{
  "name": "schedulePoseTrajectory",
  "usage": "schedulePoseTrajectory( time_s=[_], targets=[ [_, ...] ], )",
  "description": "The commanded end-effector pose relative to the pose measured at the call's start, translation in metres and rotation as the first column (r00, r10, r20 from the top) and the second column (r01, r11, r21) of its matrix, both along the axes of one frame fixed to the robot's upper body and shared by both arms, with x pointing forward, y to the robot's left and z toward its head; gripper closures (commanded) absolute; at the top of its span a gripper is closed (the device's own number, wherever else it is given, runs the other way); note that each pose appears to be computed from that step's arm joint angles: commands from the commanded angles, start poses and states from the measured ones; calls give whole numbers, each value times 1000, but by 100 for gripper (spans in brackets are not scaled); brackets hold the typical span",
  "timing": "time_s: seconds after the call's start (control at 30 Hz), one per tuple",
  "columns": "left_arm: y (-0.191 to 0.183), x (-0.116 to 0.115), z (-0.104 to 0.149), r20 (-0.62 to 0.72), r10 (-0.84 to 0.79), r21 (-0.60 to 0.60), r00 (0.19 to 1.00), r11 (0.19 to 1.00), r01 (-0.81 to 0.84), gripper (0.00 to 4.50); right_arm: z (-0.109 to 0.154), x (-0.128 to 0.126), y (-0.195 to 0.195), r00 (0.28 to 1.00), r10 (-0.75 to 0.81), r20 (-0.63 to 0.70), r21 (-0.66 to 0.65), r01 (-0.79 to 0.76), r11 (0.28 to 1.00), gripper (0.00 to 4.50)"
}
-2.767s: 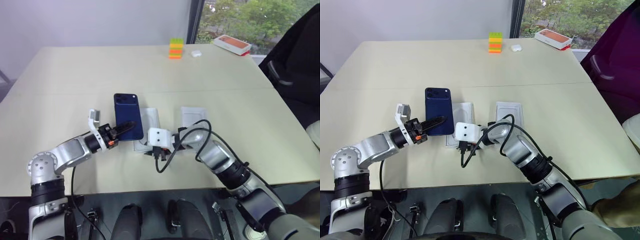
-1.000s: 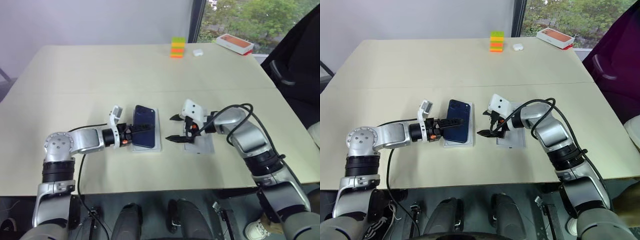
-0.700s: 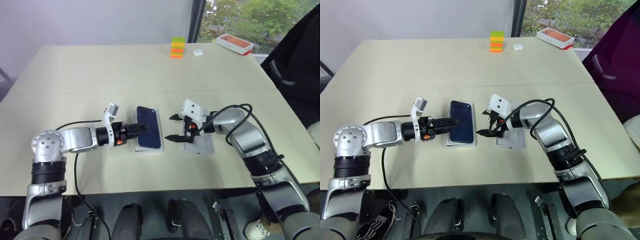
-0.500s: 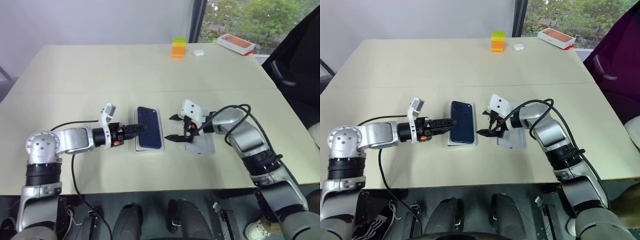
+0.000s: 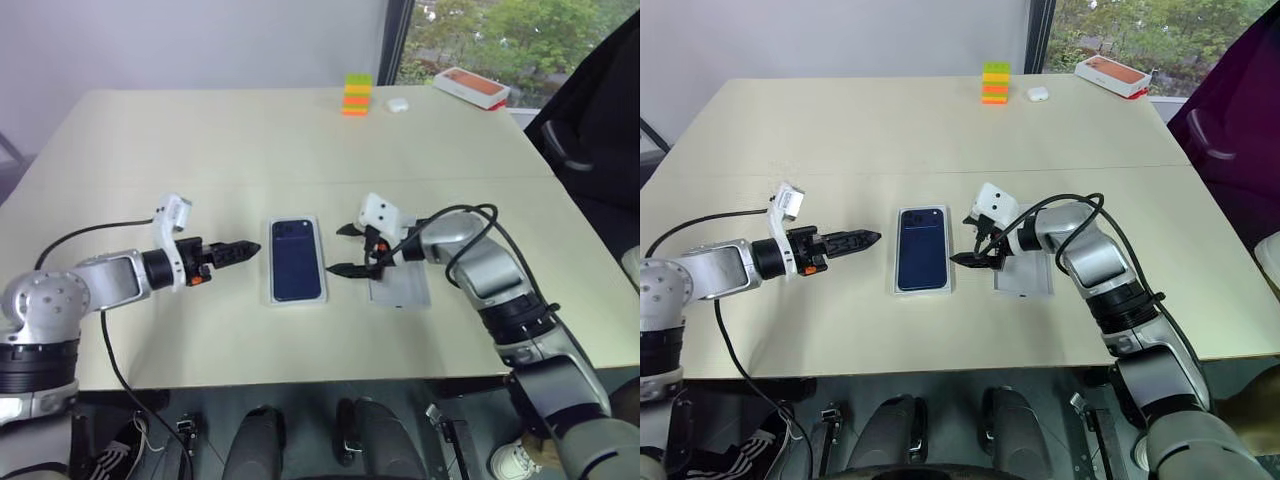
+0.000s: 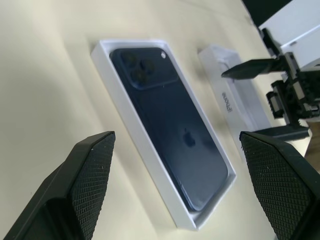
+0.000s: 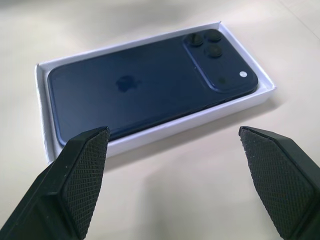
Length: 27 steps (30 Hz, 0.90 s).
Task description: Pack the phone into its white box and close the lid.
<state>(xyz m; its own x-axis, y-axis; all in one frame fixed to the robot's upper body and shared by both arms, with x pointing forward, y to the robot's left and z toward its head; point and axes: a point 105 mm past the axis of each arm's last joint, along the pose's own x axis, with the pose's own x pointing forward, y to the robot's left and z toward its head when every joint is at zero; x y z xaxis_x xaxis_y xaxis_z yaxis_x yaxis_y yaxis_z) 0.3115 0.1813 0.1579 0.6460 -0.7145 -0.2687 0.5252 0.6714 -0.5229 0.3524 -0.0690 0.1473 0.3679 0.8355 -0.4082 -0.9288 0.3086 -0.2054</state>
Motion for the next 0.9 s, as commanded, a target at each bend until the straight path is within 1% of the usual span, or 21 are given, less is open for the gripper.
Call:
schedulePoseTrajectory(
  time_s=[0.03, 0.07, 0.13, 0.17, 0.2, 0.23, 0.27, 0.3, 0.33, 0.4, 0.5, 0.57, 0.7, 0.77, 0.9],
  targets=[
    [12, 2, -3, 41, 27, 26, 999, 999, -28, 26, 16, 6, -4, 998, -38, 40, 70, 35, 997, 39],
    [14, 3, -6, 40, 30, 32, 999, 999, -32, 25, 13, 6, -5, 999, -38, 39, 65, 35, 997, 69],
    [16, 4, -16, 2, 37, 22, 999, 999, -37, 78, 9, 5, -5, 998, -44, 37, 60, 42, 997, 148],
    [16, 6, -20, 3, 46, 31, 999, 998, -46, 105, 7, 5, -4, 998, -44, 41, 55, 41, 998, 196],
    [16, 9, -23, -2, 63, 31, 998, 998, -63, 147, 6, 5, -3, 998, -43, 45, 48, 41, 998, 245],
    [16, 11, -24, -1, 73, 32, 997, 997, -73, 202, 5, 5, -2, 998, -42, 48, 44, 40, 998, 300],
    [15, 13, -28, -14, 86, 35, 996, 996, -86, 243, 1, 6, -1, 997, -43, 63, 22, 42, 999, 343],
    [14, 16, -34, -27, 99, 45, 995, 994, -97, 304, -4, 6, 0, 997, -40, 72, -5, 40, 999, 406],
    [13, 18, -39, -43, 108, 52, 993, 993, -106, 354, -10, 6, 1, 996, -35, 82, -31, 38, 999, 449],
    [10, 20, -47, -67, 110, 79, 992, 991, -105, 445, -19, 5, 4, 995, -25, 99, -72, 32, 997, 450],
    [2, 18, -58, -82, 81, 123, 993, 990, -71, 445, -33, 1, 9, 992, -1, 125, -135, 18, 991, 450],
    [-6, 19, -61, -87, 58, 135, 994, 990, -46, 445, -38, -1, 14, 991, 4, 134, -147, 16, 989, 450],
    [-28, 24, -60, -101, 12, 98, 995, 995, -2, 445, -39, -1, 17, 989, -4, 148, -148, 27, 989, 450],
    [-37, 24, -61, -102, -18, 104, 995, 994, 29, 445, -40, 0, 17, 989, -6, 146, -154, 28, 988, 450],
    [-60, 16, -69, -155, -107, 97, 982, 988, 123, 445, -43, -2, 16, 990, 3, 142, -166, 21, 986, 450]
  ],
)
